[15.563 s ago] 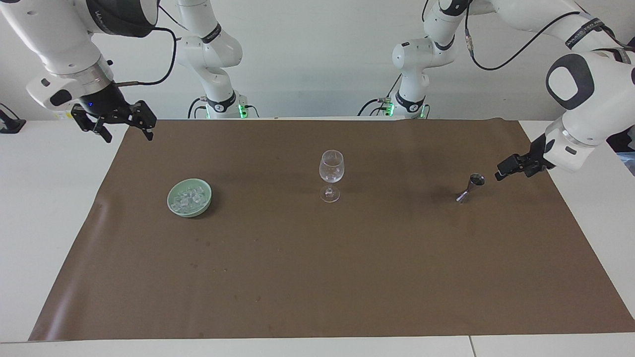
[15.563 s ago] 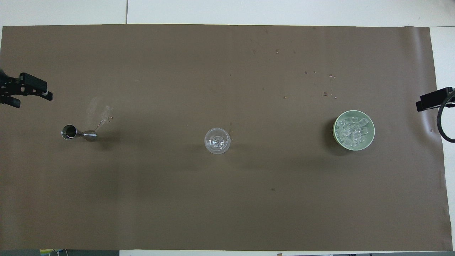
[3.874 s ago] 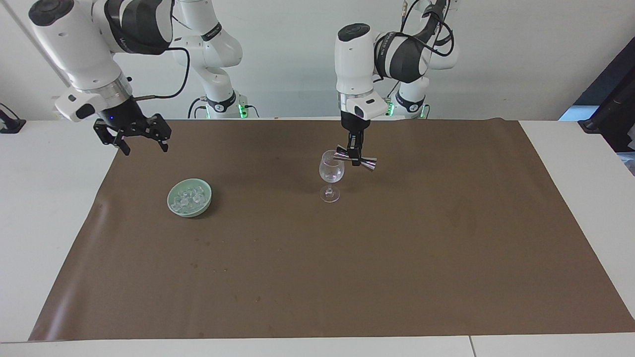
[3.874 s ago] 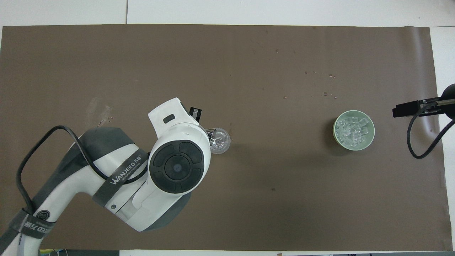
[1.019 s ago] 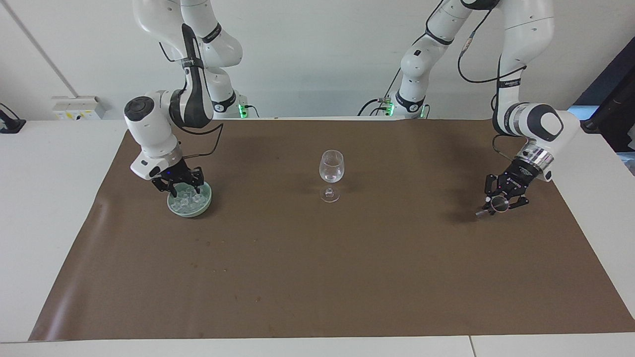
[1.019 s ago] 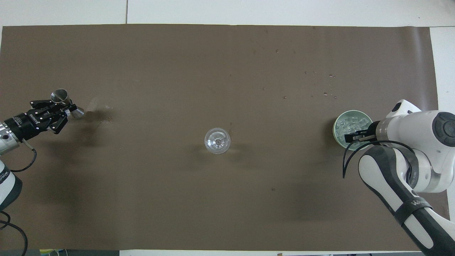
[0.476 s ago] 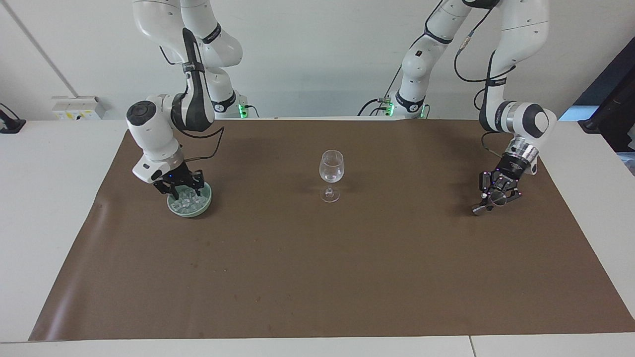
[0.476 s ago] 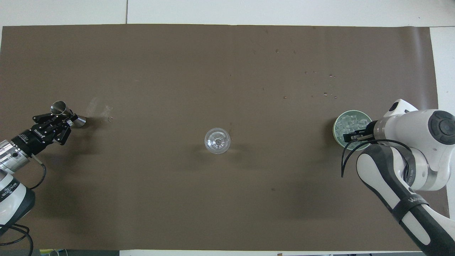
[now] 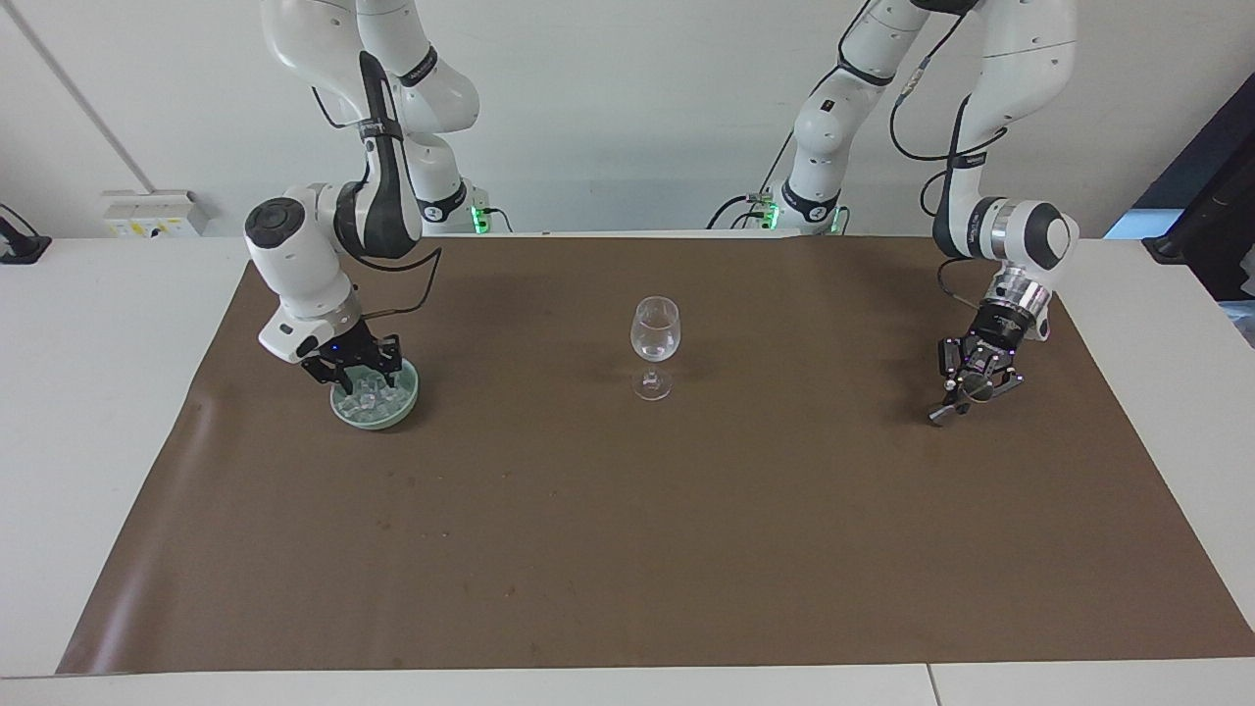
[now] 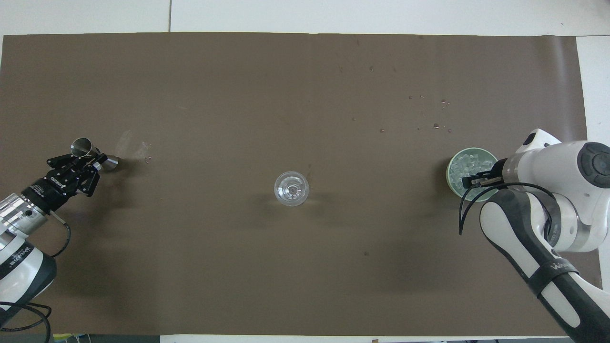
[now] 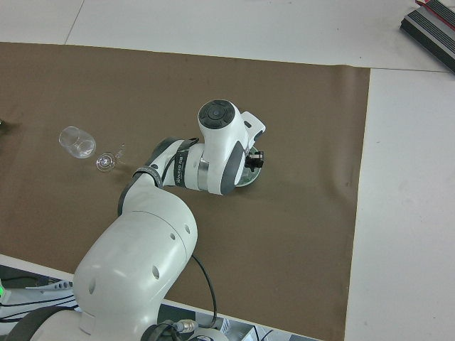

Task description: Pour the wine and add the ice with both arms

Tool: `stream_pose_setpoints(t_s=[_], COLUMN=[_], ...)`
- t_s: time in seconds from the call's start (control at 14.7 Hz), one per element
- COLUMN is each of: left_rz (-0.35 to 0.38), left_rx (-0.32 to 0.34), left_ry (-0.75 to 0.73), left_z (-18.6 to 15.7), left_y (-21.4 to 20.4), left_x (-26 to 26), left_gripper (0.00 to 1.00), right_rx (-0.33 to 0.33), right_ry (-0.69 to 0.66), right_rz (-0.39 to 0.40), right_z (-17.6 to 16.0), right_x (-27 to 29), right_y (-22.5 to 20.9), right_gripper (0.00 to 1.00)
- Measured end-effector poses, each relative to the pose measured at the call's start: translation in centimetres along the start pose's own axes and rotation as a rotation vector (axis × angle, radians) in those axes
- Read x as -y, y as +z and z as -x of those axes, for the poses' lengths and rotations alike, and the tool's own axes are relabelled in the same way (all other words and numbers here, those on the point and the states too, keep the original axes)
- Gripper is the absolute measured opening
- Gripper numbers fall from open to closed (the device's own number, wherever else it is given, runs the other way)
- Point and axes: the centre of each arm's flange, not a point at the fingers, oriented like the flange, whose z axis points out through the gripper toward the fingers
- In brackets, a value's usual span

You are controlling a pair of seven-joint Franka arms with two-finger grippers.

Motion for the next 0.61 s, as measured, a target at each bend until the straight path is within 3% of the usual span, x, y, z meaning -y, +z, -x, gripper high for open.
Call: stream_pose_setpoints(t_s=[0.41, 0.61], left_rz=[-0.001, -0.001], left_rx=[-0.011, -0.012], left_ry=[0.024, 0.034], left_z=[0.1, 0.13], left_y=[0.19, 0.15], left_x=[0.33, 0.39], left_gripper=[0.23, 0.48], right_rx=[0.001, 0.001], right_ry=[0.0, 0.0], right_rz=[0.0, 0.0], right_z=[0.0, 0.0], right_x=[0.0, 0.0], right_y=[0.0, 0.0], right_gripper=[0.65, 0.61])
